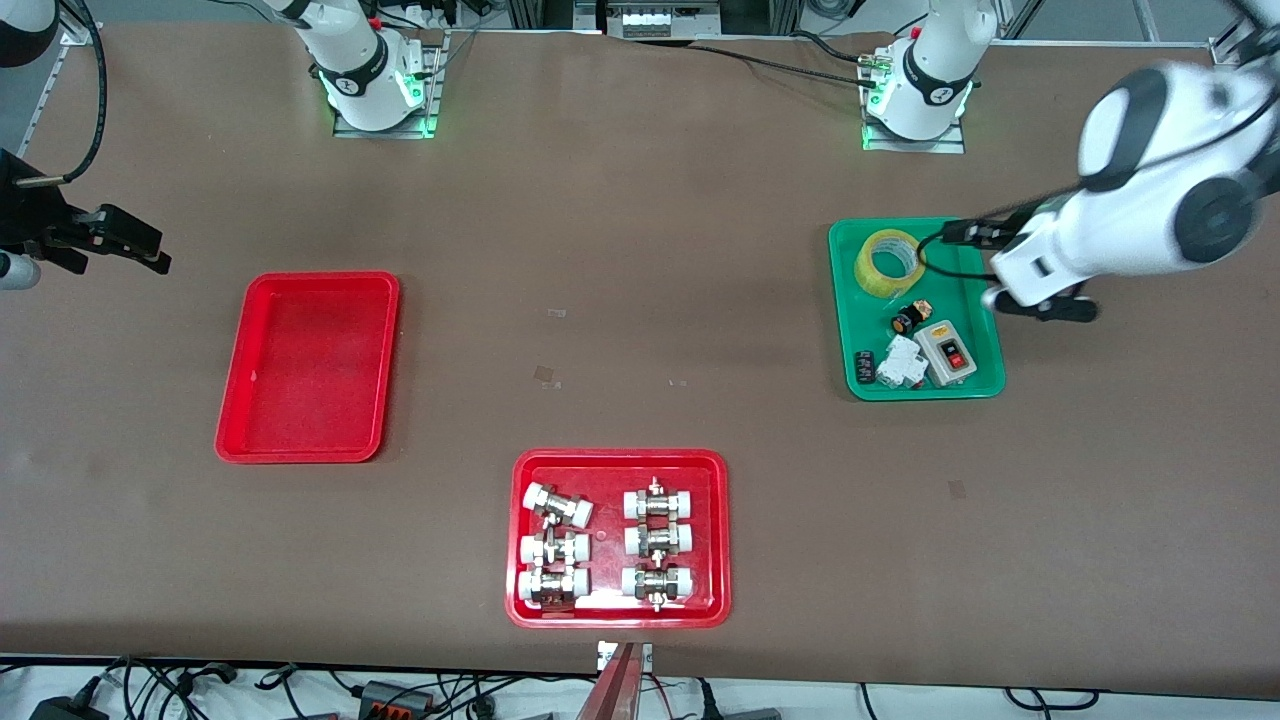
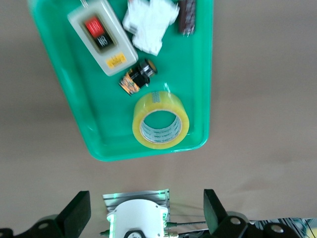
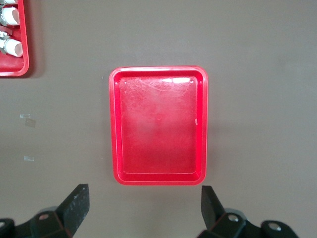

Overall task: Left arm passes tape to right arm into tray
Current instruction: 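Lower the left gripper and grasp the yellow tape roll by its rim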

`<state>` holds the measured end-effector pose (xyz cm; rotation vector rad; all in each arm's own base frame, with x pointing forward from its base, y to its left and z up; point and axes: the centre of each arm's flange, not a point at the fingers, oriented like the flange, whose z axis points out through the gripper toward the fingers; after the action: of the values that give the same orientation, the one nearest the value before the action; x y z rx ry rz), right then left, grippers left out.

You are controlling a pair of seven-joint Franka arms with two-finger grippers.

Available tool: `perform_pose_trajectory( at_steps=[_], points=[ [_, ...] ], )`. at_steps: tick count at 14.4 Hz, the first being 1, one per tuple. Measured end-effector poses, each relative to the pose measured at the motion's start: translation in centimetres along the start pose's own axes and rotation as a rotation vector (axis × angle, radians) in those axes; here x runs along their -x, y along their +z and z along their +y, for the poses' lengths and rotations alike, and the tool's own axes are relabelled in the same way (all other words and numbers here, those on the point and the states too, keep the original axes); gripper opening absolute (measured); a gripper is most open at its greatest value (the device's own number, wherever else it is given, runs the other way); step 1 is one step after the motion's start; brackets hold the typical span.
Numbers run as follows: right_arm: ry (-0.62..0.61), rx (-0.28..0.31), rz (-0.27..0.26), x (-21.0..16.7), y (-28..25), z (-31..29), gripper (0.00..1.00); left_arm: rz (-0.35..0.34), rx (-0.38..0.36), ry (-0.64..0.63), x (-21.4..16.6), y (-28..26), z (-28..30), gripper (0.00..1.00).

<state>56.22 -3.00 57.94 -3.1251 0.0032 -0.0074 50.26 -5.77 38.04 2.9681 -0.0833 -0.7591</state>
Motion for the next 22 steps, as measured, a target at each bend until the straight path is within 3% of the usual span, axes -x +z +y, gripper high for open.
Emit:
perform_pose_trajectory(
  at_steps=[5, 12, 13, 15, 19, 22],
  points=[
    [0.0, 0.0, 0.0, 0.0, 0.0, 0.0, 1.0, -0.064, 0.008, -0.044, 0.0, 13.7, -1.8, 1.0],
    [0.0, 0.0, -0.004, 0.0, 0.2, 0.0, 1.0, -0.106, 0.06, -0.097, -2.0, 19.5, -3.8, 0.96],
    [0.001, 0.0, -0.005, 0.0, 0.2, 0.0, 1.0, -0.105, 0.061, -0.098, -2.1, 19.7, -3.9, 0.89],
    [0.001, 0.0, -0.005, 0.0, 0.2, 0.0, 1.0, -0.105, 0.064, -0.102, -2.3, 20.0, -4.1, 0.85],
    [0.002, 0.0, -0.005, 0.0, 0.2, 0.0, 1.0, -0.105, 0.068, -0.109, -2.5, 20.4, -4.4, 0.41],
    [0.002, 0.0, -0.005, 0.0, 0.2, 0.0, 1.0, -0.101, 0.07, -0.11, -2.7, 20.5, -4.4, 0.27]
  ],
)
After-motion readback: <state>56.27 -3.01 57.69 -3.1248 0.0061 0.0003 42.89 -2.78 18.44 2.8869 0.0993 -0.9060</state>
